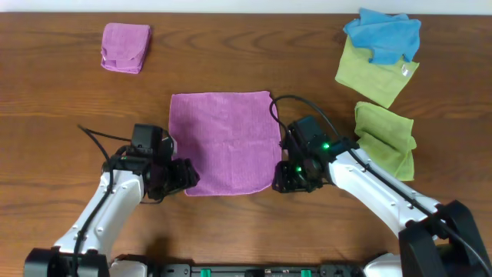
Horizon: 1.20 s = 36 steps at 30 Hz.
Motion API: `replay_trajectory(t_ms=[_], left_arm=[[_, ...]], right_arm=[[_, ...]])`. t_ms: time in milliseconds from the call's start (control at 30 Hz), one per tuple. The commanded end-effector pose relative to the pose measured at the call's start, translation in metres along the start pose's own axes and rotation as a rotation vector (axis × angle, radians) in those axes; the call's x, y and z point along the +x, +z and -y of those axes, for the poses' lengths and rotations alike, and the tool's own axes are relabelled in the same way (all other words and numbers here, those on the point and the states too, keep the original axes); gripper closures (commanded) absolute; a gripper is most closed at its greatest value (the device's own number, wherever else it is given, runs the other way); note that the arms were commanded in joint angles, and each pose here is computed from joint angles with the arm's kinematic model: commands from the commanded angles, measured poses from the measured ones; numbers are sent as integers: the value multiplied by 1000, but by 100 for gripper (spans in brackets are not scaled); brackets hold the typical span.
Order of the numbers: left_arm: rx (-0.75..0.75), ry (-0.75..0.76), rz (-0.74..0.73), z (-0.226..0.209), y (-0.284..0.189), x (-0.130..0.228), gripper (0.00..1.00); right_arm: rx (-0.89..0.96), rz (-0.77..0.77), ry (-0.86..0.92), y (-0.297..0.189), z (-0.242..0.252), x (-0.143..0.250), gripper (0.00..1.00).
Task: Fold the cloth
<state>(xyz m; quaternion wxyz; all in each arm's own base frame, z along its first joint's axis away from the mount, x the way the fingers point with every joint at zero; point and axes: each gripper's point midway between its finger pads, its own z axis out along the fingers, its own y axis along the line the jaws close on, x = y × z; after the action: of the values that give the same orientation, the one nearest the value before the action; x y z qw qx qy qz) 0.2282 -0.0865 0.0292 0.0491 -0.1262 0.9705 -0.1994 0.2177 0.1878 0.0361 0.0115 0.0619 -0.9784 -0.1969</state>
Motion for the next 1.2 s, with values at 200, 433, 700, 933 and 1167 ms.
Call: replay_trajectory(t_ms=[200, 433, 700, 933, 1167], left_arm=[[14, 4, -4, 1, 3, -1, 35], [-34, 5, 19, -7, 3, -5, 48], [-34, 6, 19, -7, 3, -5, 73], [-34, 5, 18, -7, 3, -5, 94], [-24, 7, 19, -4, 2, -6, 94]], right_arm=[[0, -39, 67, 19, 6, -1, 57], [1, -43, 91, 28, 8, -5, 58], [-25, -33, 116, 28, 3, -8, 70], [-46, -45, 117, 28, -1, -6, 98], [-40, -58, 126, 21, -3, -6, 98]])
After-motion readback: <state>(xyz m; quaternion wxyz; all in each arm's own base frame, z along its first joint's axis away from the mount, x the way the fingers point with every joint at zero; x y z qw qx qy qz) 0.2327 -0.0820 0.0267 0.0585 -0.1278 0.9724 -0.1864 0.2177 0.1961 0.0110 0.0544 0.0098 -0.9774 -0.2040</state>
